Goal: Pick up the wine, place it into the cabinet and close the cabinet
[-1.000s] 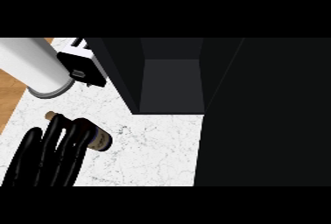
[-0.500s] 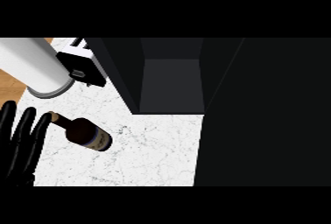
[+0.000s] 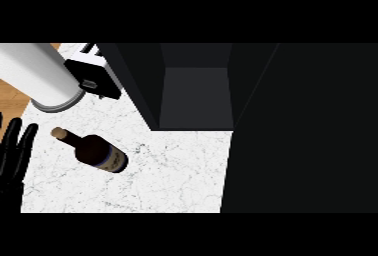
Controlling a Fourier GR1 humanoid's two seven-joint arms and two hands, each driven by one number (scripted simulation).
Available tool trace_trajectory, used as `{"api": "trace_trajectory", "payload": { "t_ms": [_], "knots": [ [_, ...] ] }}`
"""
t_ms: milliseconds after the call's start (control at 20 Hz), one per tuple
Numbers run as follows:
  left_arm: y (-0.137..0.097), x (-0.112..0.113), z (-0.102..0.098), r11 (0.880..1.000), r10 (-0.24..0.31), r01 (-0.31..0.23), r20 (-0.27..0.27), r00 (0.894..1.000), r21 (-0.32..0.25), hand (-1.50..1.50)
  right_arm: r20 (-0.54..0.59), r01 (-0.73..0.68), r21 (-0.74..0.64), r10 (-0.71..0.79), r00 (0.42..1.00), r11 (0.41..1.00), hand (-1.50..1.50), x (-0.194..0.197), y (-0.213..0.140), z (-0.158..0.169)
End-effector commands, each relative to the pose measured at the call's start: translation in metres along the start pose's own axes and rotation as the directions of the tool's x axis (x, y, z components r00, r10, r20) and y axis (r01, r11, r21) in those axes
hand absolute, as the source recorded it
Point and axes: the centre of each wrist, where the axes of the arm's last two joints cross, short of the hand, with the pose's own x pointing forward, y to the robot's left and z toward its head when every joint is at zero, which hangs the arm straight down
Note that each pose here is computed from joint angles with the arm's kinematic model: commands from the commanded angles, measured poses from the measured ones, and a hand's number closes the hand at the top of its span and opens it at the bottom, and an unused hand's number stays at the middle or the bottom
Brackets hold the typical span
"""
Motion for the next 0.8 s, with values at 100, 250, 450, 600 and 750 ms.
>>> {"api": "trace_trajectory", "payload": {
  "t_ms": [100, 250, 450, 600, 750],
  "knots": [
    [0.037, -0.034, 0.000, 0.999, -0.023, 0.025, -0.046, 0.999, 0.045, -1.50, 0.041, 0.002, 0.007, -0.002, 0.999, 1.000, -1.50, 0.026, 0.006, 0.018],
    [0.048, -0.024, -0.006, 0.998, -0.050, 0.052, -0.084, 0.995, 0.023, -1.50, 0.035, 0.014, 0.013, -0.015, 0.999, 1.000, -1.50, 0.019, -0.002, 0.009],
    [0.065, -0.066, -0.023, 0.997, -0.051, 0.057, -0.124, 0.991, 0.046, -1.50, 0.044, 0.015, 0.004, -0.015, 0.999, 1.000, -1.50, 0.022, 0.012, 0.019],
    [0.076, -0.097, -0.011, 0.999, -0.037, 0.041, -0.127, 0.991, 0.028, -1.50, 0.023, 0.027, 0.031, -0.028, 0.999, 0.999, -1.50, 0.017, 0.004, 0.010],
    [0.086, -0.113, 0.009, 0.999, -0.029, 0.034, -0.179, 0.983, 0.026, -1.50, 0.037, 0.009, 0.011, -0.009, 0.999, 1.000, -1.50, 0.018, -0.001, 0.008]
  ]
}}
